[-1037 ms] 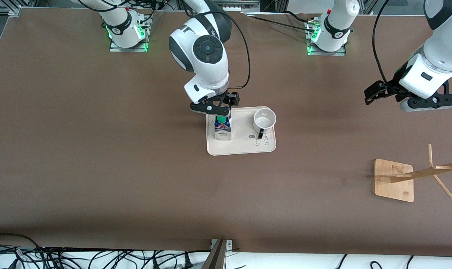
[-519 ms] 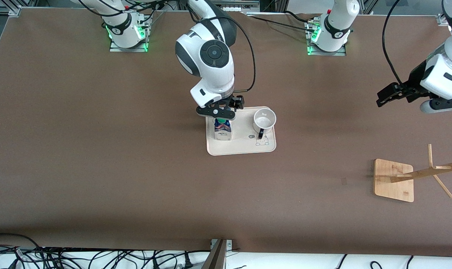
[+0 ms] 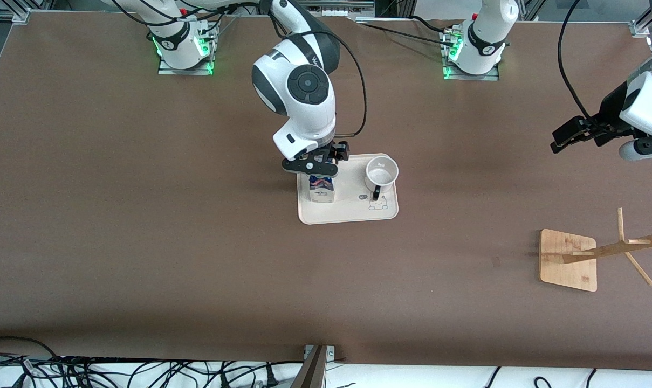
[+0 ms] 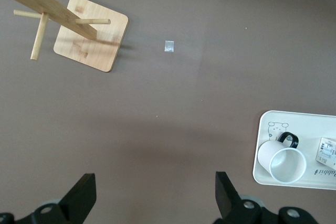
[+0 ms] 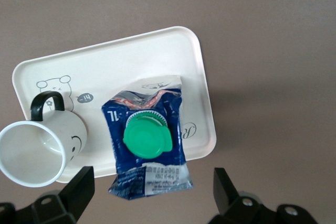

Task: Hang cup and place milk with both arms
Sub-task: 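Close the right gripper on the milk carton and lift it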

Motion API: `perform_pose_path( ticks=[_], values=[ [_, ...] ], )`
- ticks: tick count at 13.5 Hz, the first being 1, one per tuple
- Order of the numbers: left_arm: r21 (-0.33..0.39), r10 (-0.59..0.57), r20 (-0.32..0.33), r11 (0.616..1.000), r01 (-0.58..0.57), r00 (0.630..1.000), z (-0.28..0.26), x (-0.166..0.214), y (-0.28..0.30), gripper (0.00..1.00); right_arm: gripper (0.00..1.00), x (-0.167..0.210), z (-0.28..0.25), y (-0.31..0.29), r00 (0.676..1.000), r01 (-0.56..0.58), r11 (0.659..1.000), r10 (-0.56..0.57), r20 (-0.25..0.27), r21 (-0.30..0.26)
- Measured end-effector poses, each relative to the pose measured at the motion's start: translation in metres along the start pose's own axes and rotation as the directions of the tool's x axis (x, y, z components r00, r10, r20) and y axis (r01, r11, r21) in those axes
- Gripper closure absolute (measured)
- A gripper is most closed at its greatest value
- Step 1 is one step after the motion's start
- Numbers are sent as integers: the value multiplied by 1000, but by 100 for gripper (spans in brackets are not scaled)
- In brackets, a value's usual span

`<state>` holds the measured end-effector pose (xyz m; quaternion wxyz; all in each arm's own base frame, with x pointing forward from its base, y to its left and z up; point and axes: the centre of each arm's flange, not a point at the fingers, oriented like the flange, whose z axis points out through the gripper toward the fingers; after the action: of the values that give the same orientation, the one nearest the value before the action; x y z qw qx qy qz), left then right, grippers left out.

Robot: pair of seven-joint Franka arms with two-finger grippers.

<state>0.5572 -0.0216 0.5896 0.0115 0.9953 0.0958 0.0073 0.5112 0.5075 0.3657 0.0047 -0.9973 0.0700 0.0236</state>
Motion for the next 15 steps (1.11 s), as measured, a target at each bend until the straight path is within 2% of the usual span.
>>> perform_pose_path(
  ticks=[8, 9, 10, 12, 13, 15],
  values=[
    [3, 13, 14, 1000, -13, 1000, -2, -4, 5, 0, 0, 2, 22, 0, 1000, 2, 1000, -2, 15, -27],
    [3, 11, 15, 1000, -11, 1000, -2, -4, 4, 0, 7, 2, 22, 0, 1000, 3, 1000, -2, 15, -27],
    [4, 10, 19, 1000, -10, 1000, -2, -4, 3, 0, 20, 2, 23, 0, 1000, 3, 1000, -2, 16, -28],
    [5, 19, 22, 1000, -19, 1000, -2, -4, 1, 0, 41, 2, 23, 0, 1000, 3, 1000, -2, 16, -28],
    [5, 21, 24, 1000, -21, 999, -2, -3, -1, 0, 45, 2, 23, 0, 1000, 3, 1000, -2, 15, -28],
    [5, 27, 26, 1000, -27, 999, -1, -3, -5, 0, 46, 2, 23, 0, 1000, 3, 1000, -2, 15, -28]
  ],
)
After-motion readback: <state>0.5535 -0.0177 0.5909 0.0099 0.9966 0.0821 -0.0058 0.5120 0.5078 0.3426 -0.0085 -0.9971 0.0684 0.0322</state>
